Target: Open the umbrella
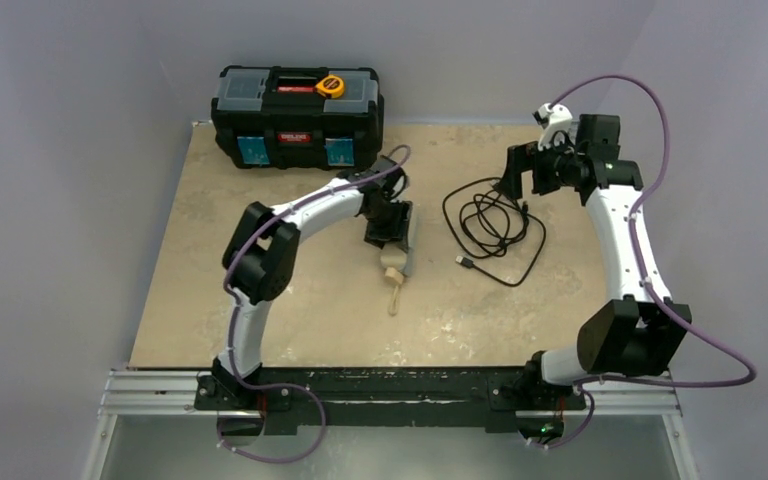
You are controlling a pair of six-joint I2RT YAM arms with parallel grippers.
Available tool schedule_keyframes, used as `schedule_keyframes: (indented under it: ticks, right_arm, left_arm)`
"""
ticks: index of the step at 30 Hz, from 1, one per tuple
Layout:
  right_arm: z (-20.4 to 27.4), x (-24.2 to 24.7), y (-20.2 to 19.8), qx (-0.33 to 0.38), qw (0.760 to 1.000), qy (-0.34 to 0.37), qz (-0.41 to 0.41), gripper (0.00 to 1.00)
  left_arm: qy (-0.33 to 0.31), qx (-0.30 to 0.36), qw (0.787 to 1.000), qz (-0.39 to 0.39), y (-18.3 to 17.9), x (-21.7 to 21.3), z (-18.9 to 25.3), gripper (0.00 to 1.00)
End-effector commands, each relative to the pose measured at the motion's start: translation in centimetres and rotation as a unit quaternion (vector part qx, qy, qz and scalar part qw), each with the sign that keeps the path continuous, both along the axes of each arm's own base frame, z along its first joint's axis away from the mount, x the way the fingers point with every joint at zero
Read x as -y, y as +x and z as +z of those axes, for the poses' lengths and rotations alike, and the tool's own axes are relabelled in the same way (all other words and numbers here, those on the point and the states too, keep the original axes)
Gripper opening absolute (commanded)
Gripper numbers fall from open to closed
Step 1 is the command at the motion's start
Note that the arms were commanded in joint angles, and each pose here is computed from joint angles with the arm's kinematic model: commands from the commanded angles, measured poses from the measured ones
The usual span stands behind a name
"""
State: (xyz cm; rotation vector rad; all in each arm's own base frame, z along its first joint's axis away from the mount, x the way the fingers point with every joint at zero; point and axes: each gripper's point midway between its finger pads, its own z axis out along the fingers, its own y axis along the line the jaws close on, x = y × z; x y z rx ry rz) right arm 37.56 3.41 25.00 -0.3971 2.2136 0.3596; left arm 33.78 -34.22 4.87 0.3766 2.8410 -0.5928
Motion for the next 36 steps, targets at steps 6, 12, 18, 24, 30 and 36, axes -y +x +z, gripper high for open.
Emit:
schedule_keyframes:
  ticks: [6,12,18,24,30,36]
  right_arm:
    - [-2.4,-7.8,0.2,-0.022,0.994,0.030,0.104,0.98]
    - [-3.4,-10.7,0.7,-0.041,0.989,0.054,0.131,0.96]
    - [-4.5,-14.6,-0.1,-0.068,0.981,0.091,0.160,0.92]
    - [-5.6,-20.5,-1.7,-0.107,0.965,0.148,0.186,0.87]
    - [-7.9,-26.4,-3.9,-0.168,0.946,0.169,0.219,0.80]
    - [-12.2,-28.9,-4.9,-0.207,0.943,0.164,0.204,0.77]
  left_arm:
    - [0.049,0.025,0.983,0.177,-0.4,-10.2,0.9,0.68]
    - [-0.084,0.080,0.981,0.157,0.6,-8.6,5.0,1.00]
    - [-0.113,0.250,0.953,0.124,2.2,-13.7,12.3,1.00]
    - [-0.093,0.368,0.925,-0.003,-3.2,-17.6,11.9,0.97]
    - [-0.045,0.462,0.870,-0.163,-5.7,-18.3,10.1,0.86]
    - [-0.057,0.445,0.850,-0.277,-8.9,-17.5,5.9,0.79]
